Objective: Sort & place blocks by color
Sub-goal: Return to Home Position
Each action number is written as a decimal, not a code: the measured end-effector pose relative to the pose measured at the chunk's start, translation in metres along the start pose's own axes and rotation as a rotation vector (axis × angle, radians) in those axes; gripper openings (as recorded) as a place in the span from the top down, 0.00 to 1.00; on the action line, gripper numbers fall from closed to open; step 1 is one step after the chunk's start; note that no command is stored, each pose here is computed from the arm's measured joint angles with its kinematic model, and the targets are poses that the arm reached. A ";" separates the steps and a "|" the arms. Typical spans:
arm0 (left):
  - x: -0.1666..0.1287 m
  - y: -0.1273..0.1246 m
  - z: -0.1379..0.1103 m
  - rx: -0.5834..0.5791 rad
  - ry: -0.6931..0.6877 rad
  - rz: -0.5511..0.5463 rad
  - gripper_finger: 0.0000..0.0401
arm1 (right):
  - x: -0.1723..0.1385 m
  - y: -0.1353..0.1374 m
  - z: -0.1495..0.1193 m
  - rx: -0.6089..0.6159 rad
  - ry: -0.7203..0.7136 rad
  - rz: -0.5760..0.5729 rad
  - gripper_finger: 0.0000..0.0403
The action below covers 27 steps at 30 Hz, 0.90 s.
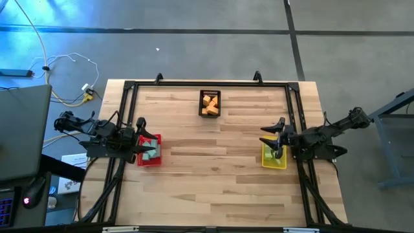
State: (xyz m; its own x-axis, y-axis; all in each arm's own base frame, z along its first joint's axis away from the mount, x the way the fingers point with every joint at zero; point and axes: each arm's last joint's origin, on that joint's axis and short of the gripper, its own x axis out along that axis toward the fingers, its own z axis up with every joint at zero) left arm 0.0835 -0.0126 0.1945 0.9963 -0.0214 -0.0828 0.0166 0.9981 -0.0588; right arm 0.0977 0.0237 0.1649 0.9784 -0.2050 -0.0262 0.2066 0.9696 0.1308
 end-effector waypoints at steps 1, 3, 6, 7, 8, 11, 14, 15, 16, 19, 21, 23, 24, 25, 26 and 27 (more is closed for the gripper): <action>0.000 0.000 0.000 0.000 0.000 0.000 0.54 | 0.000 0.000 0.000 -0.011 0.000 0.000 0.44; 0.000 0.000 0.000 0.000 0.000 0.000 0.54 | 0.000 0.000 0.000 -0.019 0.000 0.001 0.44; 0.000 0.000 0.000 0.000 0.000 0.000 0.54 | 0.000 0.000 0.000 -0.019 0.000 0.001 0.44; 0.000 0.000 0.000 0.000 0.000 0.000 0.54 | 0.000 0.000 0.000 -0.019 0.000 0.002 0.44; 0.000 0.000 0.000 0.000 0.000 0.000 0.54 | 0.000 0.000 0.000 -0.019 0.001 0.002 0.44; 0.000 0.000 0.000 0.000 0.000 0.000 0.54 | 0.000 0.000 0.000 -0.019 0.001 0.004 0.44; 0.000 0.000 0.000 0.000 0.000 0.000 0.54 | 0.000 0.000 0.000 -0.018 0.000 0.004 0.44; 0.000 0.000 0.000 0.000 0.000 0.000 0.54 | 0.000 0.000 0.000 -0.019 0.000 0.004 0.44; 0.000 0.000 0.000 0.000 0.000 0.000 0.54 | 0.000 0.000 0.000 -0.019 0.001 0.004 0.44; 0.000 0.000 0.000 0.000 0.000 0.000 0.54 | 0.000 0.000 0.000 -0.019 0.001 0.004 0.44; 0.000 0.000 0.000 0.000 0.000 0.000 0.54 | 0.000 0.000 0.000 -0.019 0.001 0.004 0.44; 0.000 0.000 0.000 0.000 0.000 0.000 0.54 | 0.000 0.000 0.000 -0.019 0.001 0.004 0.44; 0.000 0.000 0.000 0.000 0.000 0.000 0.54 | 0.000 0.000 0.000 -0.019 0.001 0.004 0.44; 0.000 0.000 0.000 0.000 0.000 0.000 0.54 | 0.000 0.000 0.000 -0.019 0.001 0.004 0.44; 0.000 0.000 0.000 0.000 0.000 0.000 0.54 | 0.000 0.000 0.000 -0.019 0.001 0.004 0.44; 0.000 0.000 0.000 0.000 0.000 0.000 0.54 | 0.000 0.000 0.000 -0.019 0.001 0.004 0.44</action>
State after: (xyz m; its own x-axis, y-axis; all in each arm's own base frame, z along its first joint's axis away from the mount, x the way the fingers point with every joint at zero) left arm 0.0835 -0.0126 0.1945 0.9963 -0.0218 -0.0828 0.0169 0.9981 -0.0588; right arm 0.0977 0.0238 0.1647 0.9792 -0.2014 -0.0268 0.2031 0.9728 0.1118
